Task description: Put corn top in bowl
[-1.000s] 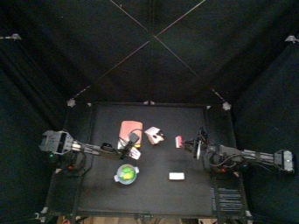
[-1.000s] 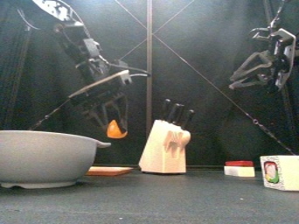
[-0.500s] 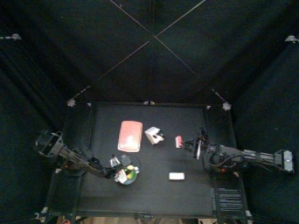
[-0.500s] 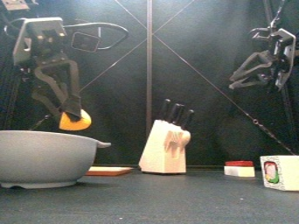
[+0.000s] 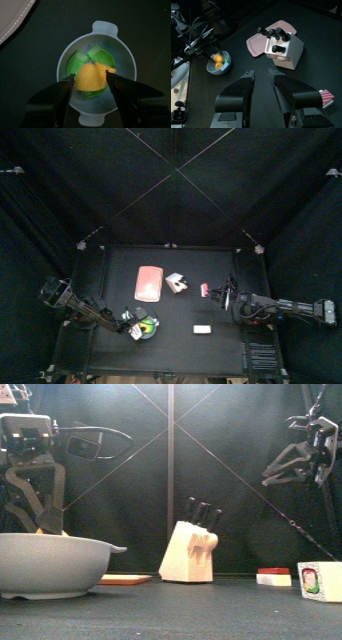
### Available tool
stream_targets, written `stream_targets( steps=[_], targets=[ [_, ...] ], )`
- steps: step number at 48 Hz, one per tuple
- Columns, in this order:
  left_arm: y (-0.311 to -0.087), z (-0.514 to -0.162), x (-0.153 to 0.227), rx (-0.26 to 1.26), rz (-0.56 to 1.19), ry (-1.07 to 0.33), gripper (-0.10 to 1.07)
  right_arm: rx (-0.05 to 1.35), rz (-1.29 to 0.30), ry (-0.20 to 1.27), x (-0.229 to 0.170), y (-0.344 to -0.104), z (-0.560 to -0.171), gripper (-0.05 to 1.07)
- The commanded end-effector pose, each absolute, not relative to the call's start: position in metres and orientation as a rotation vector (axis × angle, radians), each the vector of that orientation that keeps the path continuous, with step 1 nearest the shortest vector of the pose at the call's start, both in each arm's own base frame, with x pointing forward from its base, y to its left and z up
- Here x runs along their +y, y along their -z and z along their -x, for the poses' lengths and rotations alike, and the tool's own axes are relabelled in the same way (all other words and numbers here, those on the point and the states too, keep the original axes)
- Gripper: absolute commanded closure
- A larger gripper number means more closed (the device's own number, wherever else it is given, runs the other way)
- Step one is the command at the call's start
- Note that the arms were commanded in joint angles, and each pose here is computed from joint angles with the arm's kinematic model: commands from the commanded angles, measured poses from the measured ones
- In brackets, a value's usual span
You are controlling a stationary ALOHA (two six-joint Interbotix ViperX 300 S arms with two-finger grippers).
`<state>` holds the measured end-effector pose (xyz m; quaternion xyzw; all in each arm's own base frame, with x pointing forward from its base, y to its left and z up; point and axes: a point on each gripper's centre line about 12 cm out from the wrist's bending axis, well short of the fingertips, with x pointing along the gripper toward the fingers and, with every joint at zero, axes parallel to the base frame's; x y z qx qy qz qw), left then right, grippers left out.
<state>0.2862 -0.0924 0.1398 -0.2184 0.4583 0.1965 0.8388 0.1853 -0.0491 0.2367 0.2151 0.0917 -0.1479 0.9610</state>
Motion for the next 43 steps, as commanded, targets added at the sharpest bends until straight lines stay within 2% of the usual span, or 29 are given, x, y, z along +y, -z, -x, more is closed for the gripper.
stream_targets(
  steps=[1,43],
  targets=[
    [-0.1507,-0.2919,-0.093,0.938,0.483,-0.403,0.06,0.164,-0.435,0.292,-0.0495,-0.2452,-0.1883,0.33],
    [-0.1527,-0.299,-0.0886,0.914,0.444,-0.396,0.06,0.167,-0.432,0.293,-0.0494,-0.2442,-0.1884,0.33]
  ],
)
